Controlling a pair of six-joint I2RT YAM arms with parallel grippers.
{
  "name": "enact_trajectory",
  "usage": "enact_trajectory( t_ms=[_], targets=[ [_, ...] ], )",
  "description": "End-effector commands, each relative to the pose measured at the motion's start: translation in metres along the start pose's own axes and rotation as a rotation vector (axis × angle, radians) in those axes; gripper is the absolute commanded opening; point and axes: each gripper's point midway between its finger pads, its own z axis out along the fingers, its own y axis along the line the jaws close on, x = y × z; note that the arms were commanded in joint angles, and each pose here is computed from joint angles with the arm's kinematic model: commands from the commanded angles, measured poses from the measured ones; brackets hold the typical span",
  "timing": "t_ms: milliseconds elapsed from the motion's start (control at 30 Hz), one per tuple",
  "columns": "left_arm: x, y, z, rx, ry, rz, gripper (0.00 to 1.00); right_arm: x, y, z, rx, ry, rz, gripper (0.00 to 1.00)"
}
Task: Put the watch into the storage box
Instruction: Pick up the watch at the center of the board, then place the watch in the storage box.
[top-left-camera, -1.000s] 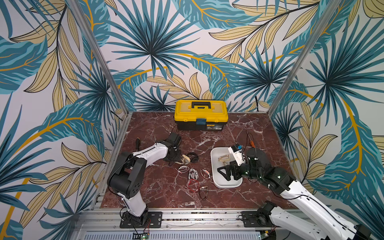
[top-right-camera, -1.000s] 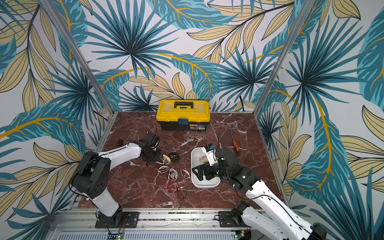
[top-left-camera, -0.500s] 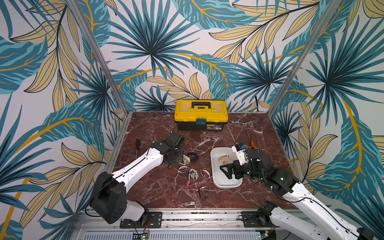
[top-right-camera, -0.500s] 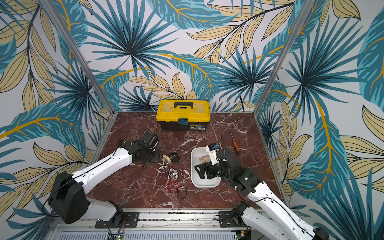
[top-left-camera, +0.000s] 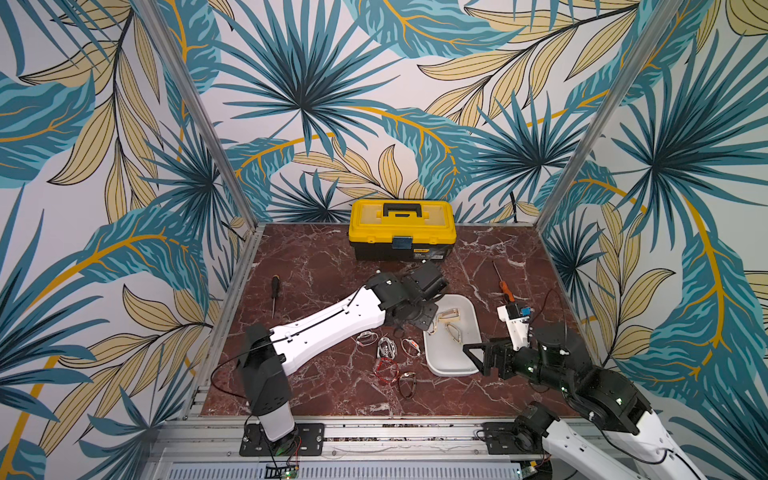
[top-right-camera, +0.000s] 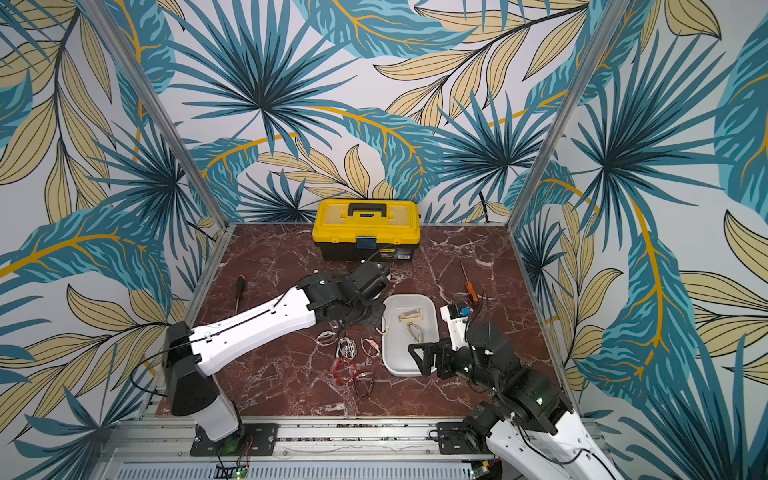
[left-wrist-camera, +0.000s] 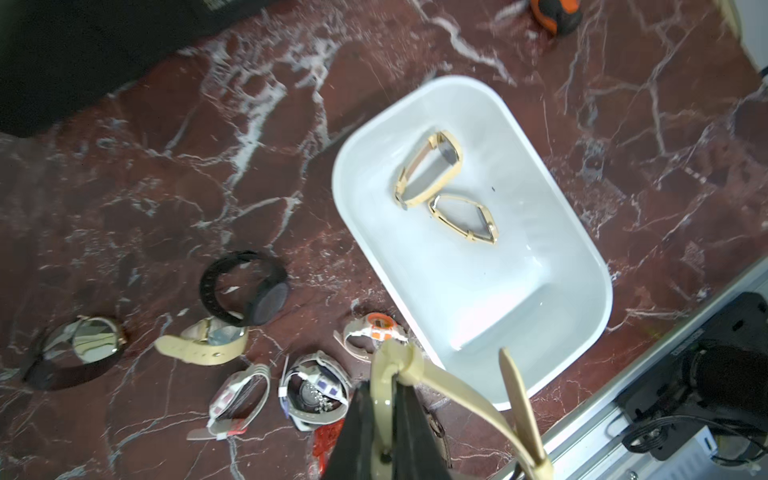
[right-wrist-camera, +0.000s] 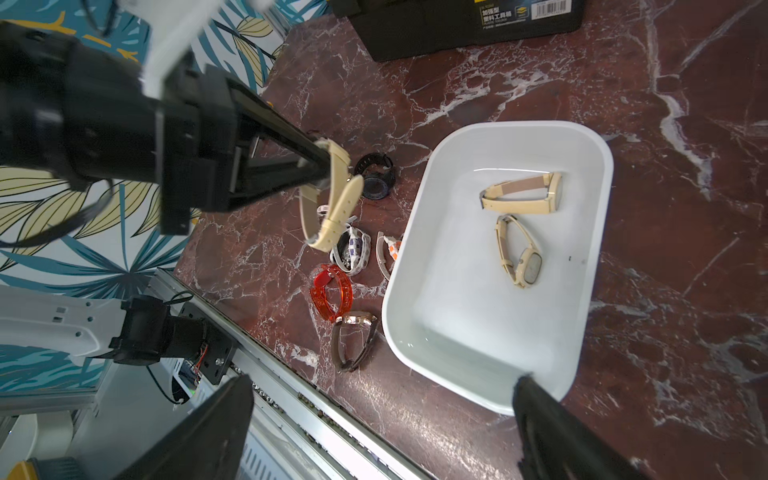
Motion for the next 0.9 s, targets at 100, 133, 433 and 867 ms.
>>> enact_trajectory(
  t_ms=[100, 133, 433, 867],
  targets=[
    [-0.011, -0.023, 0.033, -0.007, 0.04, 0.059, 0.07, 0.011, -0.009, -0.009, 0.039, 0.029, 0.028, 1.0],
    [-0.012, -0.023, 0.041, -0.016, 0.047, 0.062, 0.07, 0.011, -0.009, -0.009, 0.043, 0.03, 0.031, 1.0],
    [-0.019, -0.02, 0.102, -0.118, 0.079, 0.09, 0.07, 0.009, -0.008, -0.014, 0.036, 0.015, 0.036, 1.0],
    [-0.017, 0.007, 0.138, -0.216, 0.078, 0.064, 0.07, 0.008, -0.01, -0.019, 0.049, 0.006, 0.037, 1.0]
  ],
)
